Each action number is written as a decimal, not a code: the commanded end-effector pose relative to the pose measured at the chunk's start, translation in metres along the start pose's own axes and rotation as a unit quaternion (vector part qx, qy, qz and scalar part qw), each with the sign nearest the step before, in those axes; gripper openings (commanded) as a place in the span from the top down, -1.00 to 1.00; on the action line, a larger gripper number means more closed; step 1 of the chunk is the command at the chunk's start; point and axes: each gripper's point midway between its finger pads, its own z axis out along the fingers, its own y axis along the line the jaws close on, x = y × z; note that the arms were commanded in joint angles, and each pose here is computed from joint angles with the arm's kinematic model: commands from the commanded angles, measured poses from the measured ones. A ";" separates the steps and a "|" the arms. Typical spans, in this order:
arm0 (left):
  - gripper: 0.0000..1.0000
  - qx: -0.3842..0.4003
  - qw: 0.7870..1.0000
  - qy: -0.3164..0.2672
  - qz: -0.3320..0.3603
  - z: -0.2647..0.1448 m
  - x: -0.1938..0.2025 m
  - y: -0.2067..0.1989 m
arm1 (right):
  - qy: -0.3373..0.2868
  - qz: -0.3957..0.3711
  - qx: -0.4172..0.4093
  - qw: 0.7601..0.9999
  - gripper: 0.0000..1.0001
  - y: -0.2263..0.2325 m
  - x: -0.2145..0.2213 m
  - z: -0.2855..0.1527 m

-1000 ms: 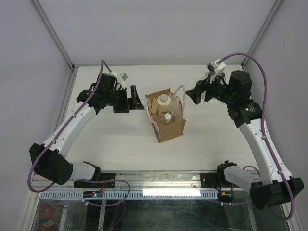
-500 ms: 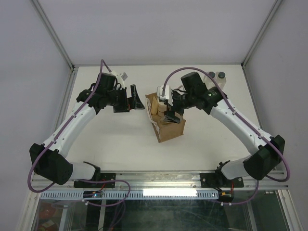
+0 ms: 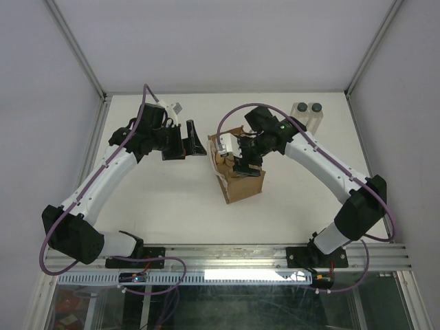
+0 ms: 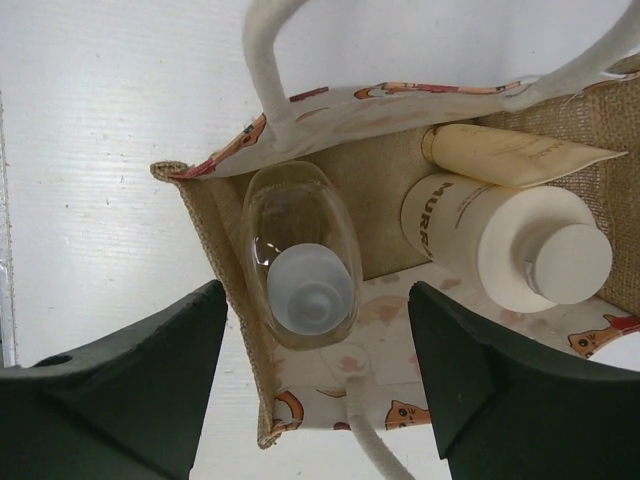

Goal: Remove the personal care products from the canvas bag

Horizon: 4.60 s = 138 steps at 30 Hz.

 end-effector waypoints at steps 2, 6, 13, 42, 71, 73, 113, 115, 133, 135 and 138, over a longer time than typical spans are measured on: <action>-0.96 0.029 0.999 -0.040 0.022 -0.017 -0.018 -0.021 | 0.004 -0.035 0.009 0.999 -0.49 -0.010 -0.006 -0.003; -0.97 0.026 0.999 -0.038 0.024 -0.017 -0.017 -0.020 | 0.024 -0.039 -0.004 0.999 -0.43 -0.009 0.004 0.010; -0.97 0.020 0.999 -0.038 0.024 -0.016 -0.016 -0.017 | 0.039 -0.041 -0.027 0.998 -0.32 -0.004 0.015 0.032; -0.98 0.011 0.999 -0.032 0.023 -0.014 -0.013 -0.012 | -0.101 -0.008 0.082 0.991 0.95 -0.027 -0.042 -0.025; -0.98 0.029 0.999 -0.019 0.017 -0.006 -0.012 -0.017 | -0.433 0.582 0.168 0.668 1.00 -0.091 -0.047 -0.247; -0.98 0.029 0.999 -0.019 0.017 -0.006 -0.011 -0.016 | -0.438 0.603 0.189 0.639 1.00 -0.096 -0.039 -0.257; -0.98 0.036 0.998 -0.034 0.032 -0.013 -0.018 -0.022 | -0.124 0.547 0.653 0.509 1.00 -0.136 0.257 -0.281; -0.98 0.033 0.998 -0.036 0.033 -0.015 -0.017 -0.021 | -0.131 0.536 0.650 0.523 1.00 -0.153 0.264 -0.287; -0.98 0.012 0.998 -0.047 0.040 -0.031 -0.014 -0.017 | -0.171 0.533 0.530 0.637 1.00 -0.232 0.302 -0.245; -0.98 0.012 0.998 -0.047 0.038 -0.031 -0.013 -0.017 | -0.169 0.534 0.528 0.639 0.94 -0.232 0.304 -0.242; -0.98 0.012 0.998 -0.045 0.036 -0.031 -0.012 -0.017 | -0.154 0.538 0.530 0.637 0.75 -0.231 0.310 -0.237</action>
